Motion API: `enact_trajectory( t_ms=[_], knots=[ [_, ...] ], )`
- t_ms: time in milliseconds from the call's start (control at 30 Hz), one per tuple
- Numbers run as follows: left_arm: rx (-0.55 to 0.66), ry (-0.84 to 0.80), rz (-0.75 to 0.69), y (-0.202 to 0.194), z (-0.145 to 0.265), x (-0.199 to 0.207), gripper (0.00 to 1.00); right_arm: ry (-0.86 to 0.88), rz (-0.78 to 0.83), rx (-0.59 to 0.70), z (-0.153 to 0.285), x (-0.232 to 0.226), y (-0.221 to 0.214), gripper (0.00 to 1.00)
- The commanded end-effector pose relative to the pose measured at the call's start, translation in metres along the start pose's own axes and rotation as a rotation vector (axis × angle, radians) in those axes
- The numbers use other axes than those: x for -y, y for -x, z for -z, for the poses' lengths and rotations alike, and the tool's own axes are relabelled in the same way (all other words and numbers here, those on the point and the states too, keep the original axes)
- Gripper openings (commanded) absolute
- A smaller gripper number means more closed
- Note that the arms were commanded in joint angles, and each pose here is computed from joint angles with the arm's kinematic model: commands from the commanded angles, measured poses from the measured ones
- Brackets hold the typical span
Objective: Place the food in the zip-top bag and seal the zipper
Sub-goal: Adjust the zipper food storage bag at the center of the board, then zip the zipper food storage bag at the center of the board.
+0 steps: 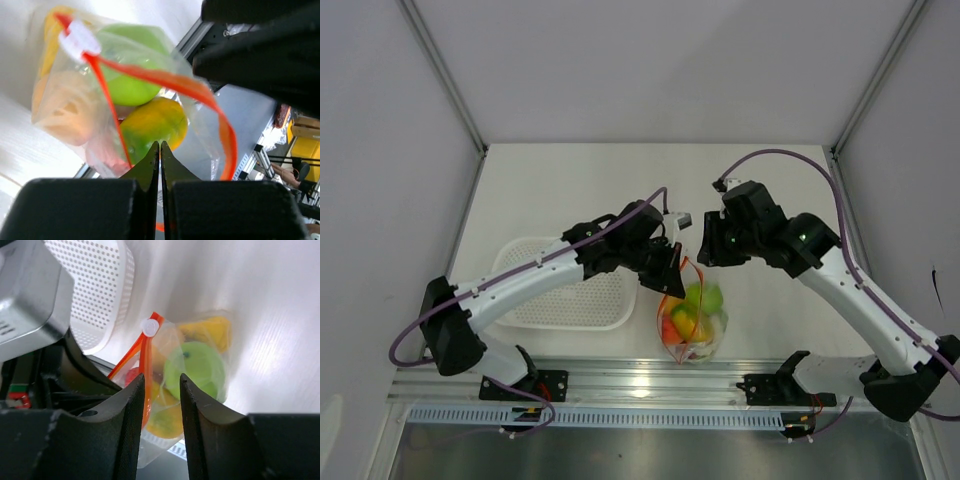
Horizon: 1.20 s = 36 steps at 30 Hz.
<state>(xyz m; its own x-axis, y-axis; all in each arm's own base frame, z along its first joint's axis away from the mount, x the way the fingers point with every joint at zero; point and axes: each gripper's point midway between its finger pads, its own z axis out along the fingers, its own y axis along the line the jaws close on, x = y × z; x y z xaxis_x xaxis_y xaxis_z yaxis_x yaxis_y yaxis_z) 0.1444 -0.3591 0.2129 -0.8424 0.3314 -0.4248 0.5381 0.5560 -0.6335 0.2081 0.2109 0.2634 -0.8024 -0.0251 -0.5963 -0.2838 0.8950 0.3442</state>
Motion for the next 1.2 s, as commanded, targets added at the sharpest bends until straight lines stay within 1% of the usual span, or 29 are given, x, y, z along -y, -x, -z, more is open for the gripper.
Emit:
enact_trajectory(
  t_ms=[0, 67, 133, 233, 267, 300, 400, 533, 667, 800, 900, 967, 1167],
  knots=[
    [0.089, 0.001, 0.022, 0.005, 0.017, 0.007, 0.01, -0.003, 0.118, -0.007, 0.008, 0.001, 0.009, 0.37],
    [0.125, 0.018, 0.039, 0.003, 0.025, 0.004, 0.0, 0.023, 0.137, -0.046, 0.003, -0.004, 0.005, 0.38],
    [0.137, 0.022, 0.045, 0.001, 0.03, 0.003, 0.0, 0.018, 0.156, -0.058, -0.001, -0.002, 0.003, 0.4],
    [0.166, -0.008, 0.028, 0.001, 0.045, 0.013, 0.0, 0.014, 0.183, -0.078, -0.006, -0.001, 0.002, 0.43],
    [0.184, -0.024, 0.019, 0.003, 0.052, 0.019, 0.01, 0.012, 0.185, -0.08, -0.007, -0.001, 0.002, 0.45],
    [0.19, -0.034, 0.012, 0.003, 0.055, 0.022, 0.0, 0.01, 0.191, -0.081, -0.008, -0.001, 0.003, 0.5],
    [0.214, -0.051, -0.004, 0.005, 0.067, 0.029, 0.01, 0.028, 0.209, -0.072, -0.008, -0.006, 0.008, 0.54],
    [0.212, -0.007, -0.005, 0.0, 0.069, 0.019, 0.02, 0.045, 0.223, -0.083, -0.01, -0.01, 0.01, 0.55],
    [0.165, 0.049, 0.016, -0.012, 0.059, 0.003, 0.05, 0.042, 0.234, -0.102, -0.012, -0.012, 0.01, 0.53],
    [0.155, 0.086, 0.029, -0.018, 0.052, -0.01, 0.09, 0.033, 0.247, -0.12, -0.014, -0.011, 0.009, 0.52],
    [0.138, 0.085, 0.032, -0.02, 0.046, -0.012, 0.1, 0.03, 0.252, -0.154, -0.021, -0.01, 0.005, 0.5],
    [0.14, 0.083, 0.031, -0.019, 0.045, -0.012, 0.1, 0.021, 0.257, -0.187, -0.027, -0.009, 0.001, 0.48],
    [0.153, 0.085, 0.024, -0.019, 0.049, -0.012, 0.11, -0.024, 0.272, -0.235, -0.036, -0.005, -0.006, 0.45]
  ],
)
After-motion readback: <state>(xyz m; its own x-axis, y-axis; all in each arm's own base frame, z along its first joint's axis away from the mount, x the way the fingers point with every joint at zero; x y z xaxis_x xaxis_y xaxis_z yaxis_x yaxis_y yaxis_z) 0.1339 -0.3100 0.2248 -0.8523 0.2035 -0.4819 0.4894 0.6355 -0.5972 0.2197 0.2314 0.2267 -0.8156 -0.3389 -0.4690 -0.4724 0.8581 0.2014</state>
